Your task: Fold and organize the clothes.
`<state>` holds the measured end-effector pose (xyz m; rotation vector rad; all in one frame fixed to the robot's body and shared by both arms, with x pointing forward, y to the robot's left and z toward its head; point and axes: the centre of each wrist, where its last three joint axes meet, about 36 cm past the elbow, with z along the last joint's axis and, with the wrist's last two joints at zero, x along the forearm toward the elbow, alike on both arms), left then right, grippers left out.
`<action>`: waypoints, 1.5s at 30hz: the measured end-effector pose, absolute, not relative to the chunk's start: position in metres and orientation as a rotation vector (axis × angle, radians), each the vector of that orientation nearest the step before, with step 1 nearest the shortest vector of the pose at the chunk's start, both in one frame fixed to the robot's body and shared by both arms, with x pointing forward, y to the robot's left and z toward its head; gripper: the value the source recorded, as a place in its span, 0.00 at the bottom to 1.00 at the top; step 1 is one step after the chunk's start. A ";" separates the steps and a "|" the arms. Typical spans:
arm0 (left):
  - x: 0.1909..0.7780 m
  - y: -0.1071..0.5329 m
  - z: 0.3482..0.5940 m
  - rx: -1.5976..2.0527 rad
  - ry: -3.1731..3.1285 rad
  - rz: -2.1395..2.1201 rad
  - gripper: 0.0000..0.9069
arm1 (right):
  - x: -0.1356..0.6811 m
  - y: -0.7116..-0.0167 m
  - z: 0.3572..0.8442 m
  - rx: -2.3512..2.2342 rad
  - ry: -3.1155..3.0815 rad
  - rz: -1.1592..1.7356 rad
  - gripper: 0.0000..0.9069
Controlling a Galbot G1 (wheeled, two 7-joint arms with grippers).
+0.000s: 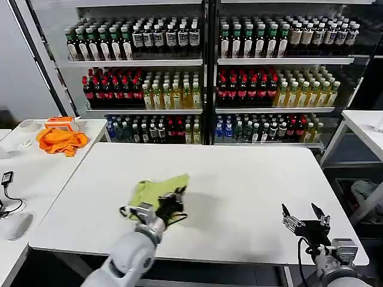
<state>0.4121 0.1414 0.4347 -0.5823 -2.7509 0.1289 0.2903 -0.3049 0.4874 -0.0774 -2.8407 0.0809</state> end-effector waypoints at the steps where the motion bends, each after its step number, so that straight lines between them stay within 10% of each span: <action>1: 0.414 0.134 0.432 -0.590 -2.745 0.133 0.02 | 0.290 -0.305 0.488 -0.076 -2.841 0.080 1.00; 4: 0.419 0.109 0.424 -0.624 -2.726 0.146 0.03 | 0.291 -0.305 0.488 -0.076 -2.843 0.079 1.00; 6: 0.423 0.092 0.420 -0.649 -2.717 0.152 0.22 | 0.291 -0.304 0.488 -0.073 -2.845 0.079 1.00; 7: 0.426 0.083 0.418 -0.661 -2.710 0.155 0.78 | 0.292 -0.304 0.489 -0.071 -2.846 0.078 1.00; 8: 0.428 0.075 0.417 -0.672 -2.706 0.158 1.00 | 0.292 -0.304 0.489 -0.070 -2.847 0.078 1.00; 23: 0.452 0.020 0.412 -0.703 -2.724 0.304 1.00 | 0.310 -0.292 0.482 -0.006 -2.853 0.016 1.00; 45: 0.398 0.188 0.431 -0.258 -2.865 0.437 1.00 | 0.420 -0.181 0.415 0.165 -2.679 -0.463 1.00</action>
